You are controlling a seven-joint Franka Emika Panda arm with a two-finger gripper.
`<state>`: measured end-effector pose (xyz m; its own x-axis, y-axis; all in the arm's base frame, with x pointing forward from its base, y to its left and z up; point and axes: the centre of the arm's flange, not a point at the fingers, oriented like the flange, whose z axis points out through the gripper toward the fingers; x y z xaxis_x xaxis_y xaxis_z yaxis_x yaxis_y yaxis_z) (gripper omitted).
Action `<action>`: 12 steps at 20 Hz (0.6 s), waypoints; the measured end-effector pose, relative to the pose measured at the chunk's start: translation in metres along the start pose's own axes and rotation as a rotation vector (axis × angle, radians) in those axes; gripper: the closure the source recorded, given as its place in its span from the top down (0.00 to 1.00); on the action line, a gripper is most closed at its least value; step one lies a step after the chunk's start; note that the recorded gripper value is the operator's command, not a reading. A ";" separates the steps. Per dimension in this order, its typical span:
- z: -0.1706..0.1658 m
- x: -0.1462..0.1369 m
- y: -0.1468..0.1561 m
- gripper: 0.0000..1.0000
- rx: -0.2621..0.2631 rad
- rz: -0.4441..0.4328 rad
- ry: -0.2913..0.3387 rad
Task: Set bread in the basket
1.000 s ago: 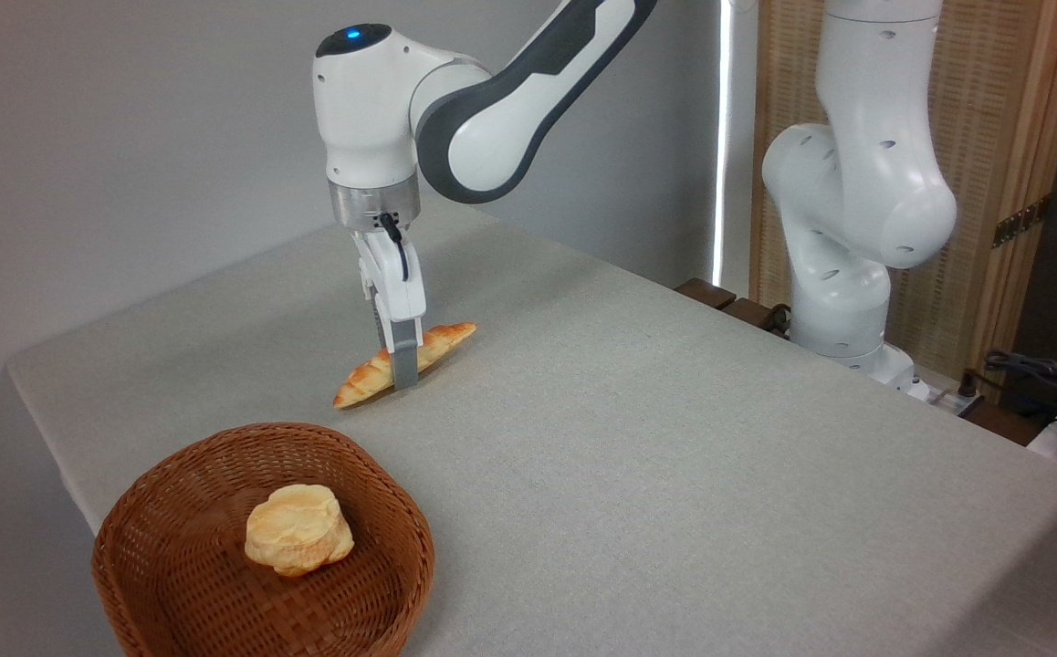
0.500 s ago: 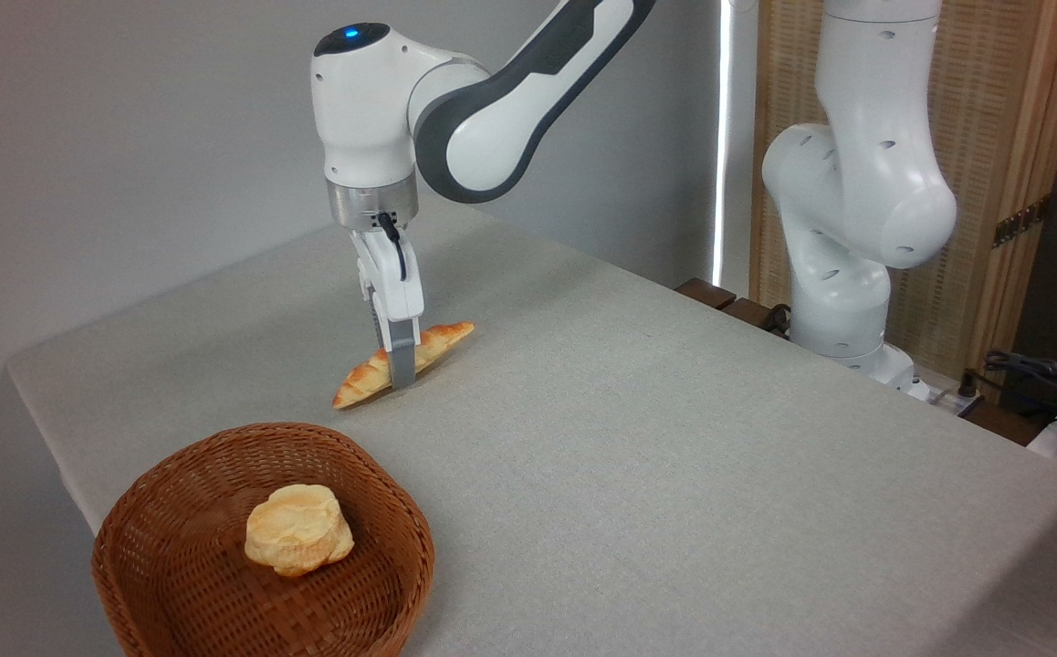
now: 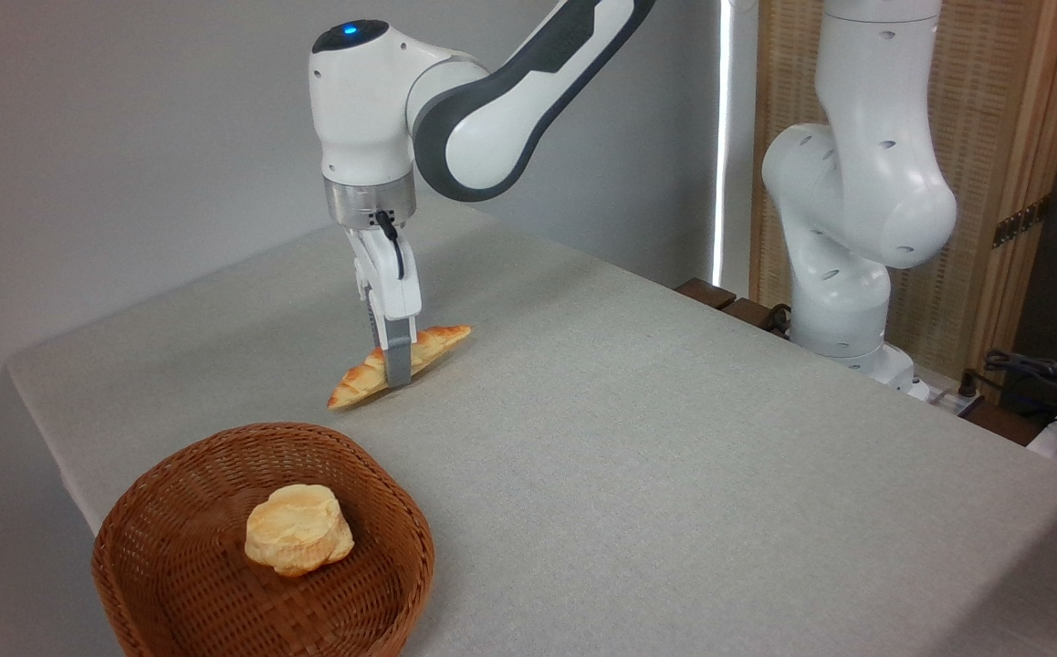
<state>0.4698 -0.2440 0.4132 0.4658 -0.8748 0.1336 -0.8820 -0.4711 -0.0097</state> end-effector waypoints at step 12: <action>-0.021 -0.004 -0.027 0.41 0.030 -0.051 0.036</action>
<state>0.4899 -0.2256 0.4336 0.5067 -0.8451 0.1704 -0.8543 -0.5187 -0.0319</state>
